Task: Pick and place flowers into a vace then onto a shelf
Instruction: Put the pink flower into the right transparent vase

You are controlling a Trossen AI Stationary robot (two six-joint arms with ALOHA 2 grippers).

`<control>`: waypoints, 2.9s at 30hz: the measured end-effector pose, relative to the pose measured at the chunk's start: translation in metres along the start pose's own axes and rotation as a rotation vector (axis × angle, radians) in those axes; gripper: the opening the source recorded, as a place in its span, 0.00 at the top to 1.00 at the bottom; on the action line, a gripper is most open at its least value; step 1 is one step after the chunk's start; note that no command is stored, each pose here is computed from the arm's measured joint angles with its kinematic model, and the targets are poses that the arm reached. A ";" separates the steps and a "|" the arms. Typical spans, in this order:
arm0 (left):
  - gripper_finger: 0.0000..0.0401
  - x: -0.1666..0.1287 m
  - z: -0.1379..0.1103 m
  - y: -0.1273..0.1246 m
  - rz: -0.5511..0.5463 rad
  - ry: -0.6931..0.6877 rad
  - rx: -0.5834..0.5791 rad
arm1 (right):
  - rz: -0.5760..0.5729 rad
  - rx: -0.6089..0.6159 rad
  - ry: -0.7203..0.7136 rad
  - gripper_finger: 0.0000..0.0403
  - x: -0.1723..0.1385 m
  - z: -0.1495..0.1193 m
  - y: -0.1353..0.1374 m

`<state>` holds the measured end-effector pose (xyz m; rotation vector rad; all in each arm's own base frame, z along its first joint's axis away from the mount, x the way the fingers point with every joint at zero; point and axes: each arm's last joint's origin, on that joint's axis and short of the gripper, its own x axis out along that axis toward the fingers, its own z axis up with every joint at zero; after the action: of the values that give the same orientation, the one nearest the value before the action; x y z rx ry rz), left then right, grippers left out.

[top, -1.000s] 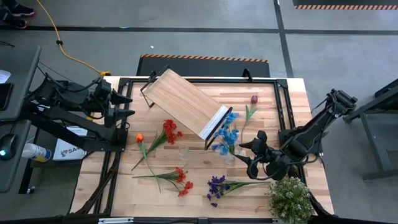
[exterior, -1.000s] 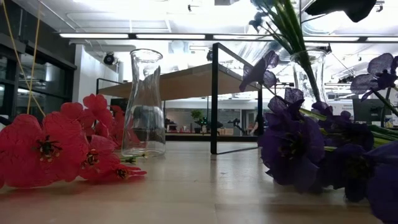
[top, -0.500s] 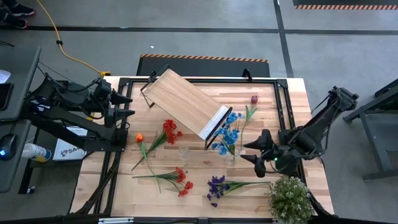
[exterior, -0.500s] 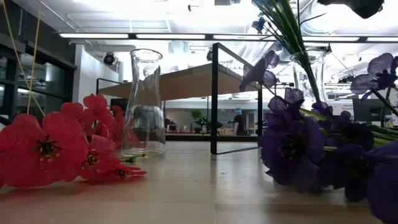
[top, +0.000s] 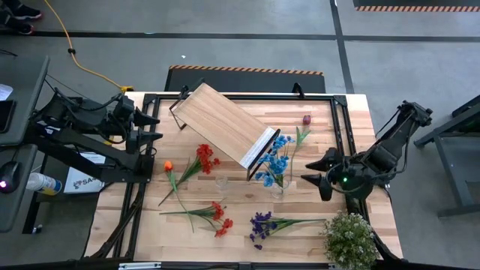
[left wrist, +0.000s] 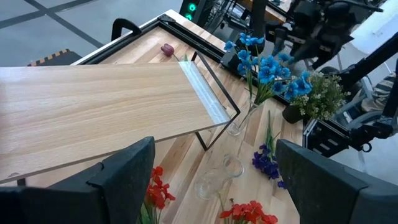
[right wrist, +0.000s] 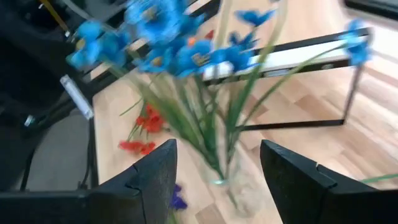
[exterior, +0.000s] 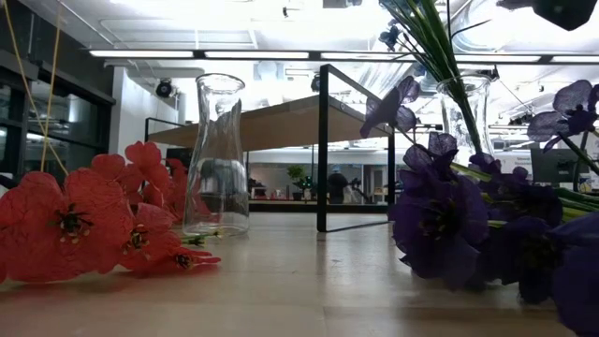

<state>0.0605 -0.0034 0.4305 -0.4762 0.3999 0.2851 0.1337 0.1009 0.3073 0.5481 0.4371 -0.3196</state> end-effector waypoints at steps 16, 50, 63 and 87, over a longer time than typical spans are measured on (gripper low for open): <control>0.08 0.000 0.000 0.000 0.002 -0.001 0.000 | -0.014 0.085 -0.129 0.46 -0.022 0.030 -0.031; 0.08 0.000 0.000 0.000 0.004 -0.002 0.001 | -0.160 0.049 -0.636 0.46 -0.075 0.115 -0.028; 0.08 0.000 0.000 0.000 0.003 -0.002 0.001 | -0.274 0.005 -0.678 0.46 -0.122 0.166 -0.022; 0.08 0.000 0.000 0.000 0.003 -0.001 0.001 | -0.370 -0.082 -0.442 0.46 -0.136 0.227 0.019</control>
<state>0.0607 -0.0034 0.4304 -0.4748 0.3994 0.2878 0.0947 0.0126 0.5545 0.3001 0.1182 -0.7571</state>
